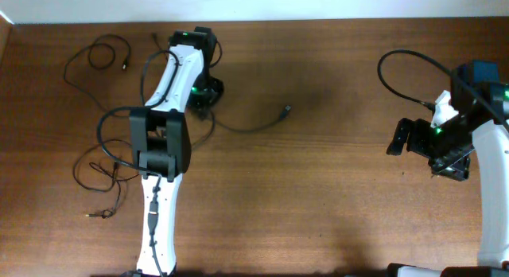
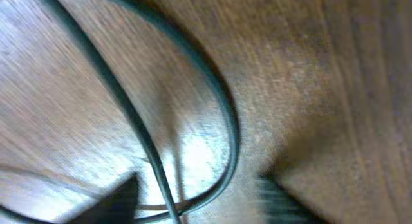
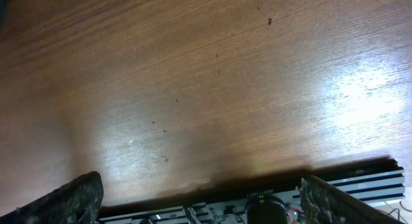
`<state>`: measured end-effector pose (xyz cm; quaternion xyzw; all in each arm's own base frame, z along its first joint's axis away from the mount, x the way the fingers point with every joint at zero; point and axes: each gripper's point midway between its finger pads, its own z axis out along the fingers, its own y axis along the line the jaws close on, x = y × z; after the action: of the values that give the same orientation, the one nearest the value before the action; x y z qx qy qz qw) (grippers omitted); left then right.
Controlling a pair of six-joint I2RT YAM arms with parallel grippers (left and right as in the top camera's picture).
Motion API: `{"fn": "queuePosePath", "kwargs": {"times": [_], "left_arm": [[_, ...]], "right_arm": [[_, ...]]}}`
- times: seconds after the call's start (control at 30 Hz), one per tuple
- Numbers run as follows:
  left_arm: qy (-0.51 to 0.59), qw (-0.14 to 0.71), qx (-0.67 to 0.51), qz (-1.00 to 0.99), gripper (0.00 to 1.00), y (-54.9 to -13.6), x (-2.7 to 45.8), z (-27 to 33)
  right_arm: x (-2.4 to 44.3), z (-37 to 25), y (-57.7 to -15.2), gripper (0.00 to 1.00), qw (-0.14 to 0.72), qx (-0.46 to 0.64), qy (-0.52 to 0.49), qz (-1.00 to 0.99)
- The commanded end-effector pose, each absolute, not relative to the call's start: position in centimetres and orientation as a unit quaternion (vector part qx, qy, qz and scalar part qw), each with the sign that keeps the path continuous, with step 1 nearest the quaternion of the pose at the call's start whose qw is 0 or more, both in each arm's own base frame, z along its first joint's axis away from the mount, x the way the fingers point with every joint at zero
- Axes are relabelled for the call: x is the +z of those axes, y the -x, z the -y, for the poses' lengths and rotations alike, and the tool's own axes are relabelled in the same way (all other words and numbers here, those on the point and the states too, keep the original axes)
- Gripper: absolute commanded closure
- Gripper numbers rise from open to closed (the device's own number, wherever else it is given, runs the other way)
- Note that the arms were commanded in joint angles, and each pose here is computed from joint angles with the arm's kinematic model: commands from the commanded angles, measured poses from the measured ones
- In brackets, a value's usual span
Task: Untangle cables
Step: 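Grasp the center cable with the left gripper and drag it left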
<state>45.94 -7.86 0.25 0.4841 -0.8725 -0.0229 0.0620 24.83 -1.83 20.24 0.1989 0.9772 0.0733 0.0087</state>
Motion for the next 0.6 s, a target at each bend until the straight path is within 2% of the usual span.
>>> {"fn": "queuePosePath", "kwargs": {"times": [0.0,0.13,0.27,0.33,0.37,0.4,0.43,0.57], "left_arm": [[-0.457,0.089,-0.019,0.885,0.01,-45.1,-1.0,7.3],[-0.443,0.019,0.011,0.896,0.01,-46.0,7.2,4.4],[-0.444,-0.006,-0.063,0.894,0.01,-42.4,13.0,1.2],[-0.442,0.007,-0.077,0.894,0.01,-41.1,13.8,0.9],[-0.431,0.017,-0.085,0.898,0.30,-40.6,13.5,0.7],[-0.431,0.026,-0.094,0.897,0.69,-40.2,12.9,0.4],[-0.432,0.034,-0.102,0.896,0.98,-39.8,12.5,0.1],[-0.444,0.077,-0.146,0.881,1.00,-37.1,10.6,-2.1]], "right_arm": [[20.4,2.0,-24.7,0.02,0.013,0.069,-0.199,-0.978],[20.4,2.0,-24.7,0.02,0.013,0.069,-0.199,-0.978],[20.4,2.0,-24.7,0.01,0.013,0.069,-0.199,-0.978],[20.4,2.0,-24.7,0.01,0.013,0.069,-0.199,-0.978],[20.4,2.0,-24.7,0.01,0.013,0.069,-0.199,-0.978],[20.4,2.0,-24.7,0.02,0.013,0.069,-0.199,-0.978],[20.4,2.0,-24.7,0.02,0.013,0.069,-0.199,-0.978],[20.4,2.0,-24.7,0.01,0.013,0.069,-0.199,-0.978]]}}
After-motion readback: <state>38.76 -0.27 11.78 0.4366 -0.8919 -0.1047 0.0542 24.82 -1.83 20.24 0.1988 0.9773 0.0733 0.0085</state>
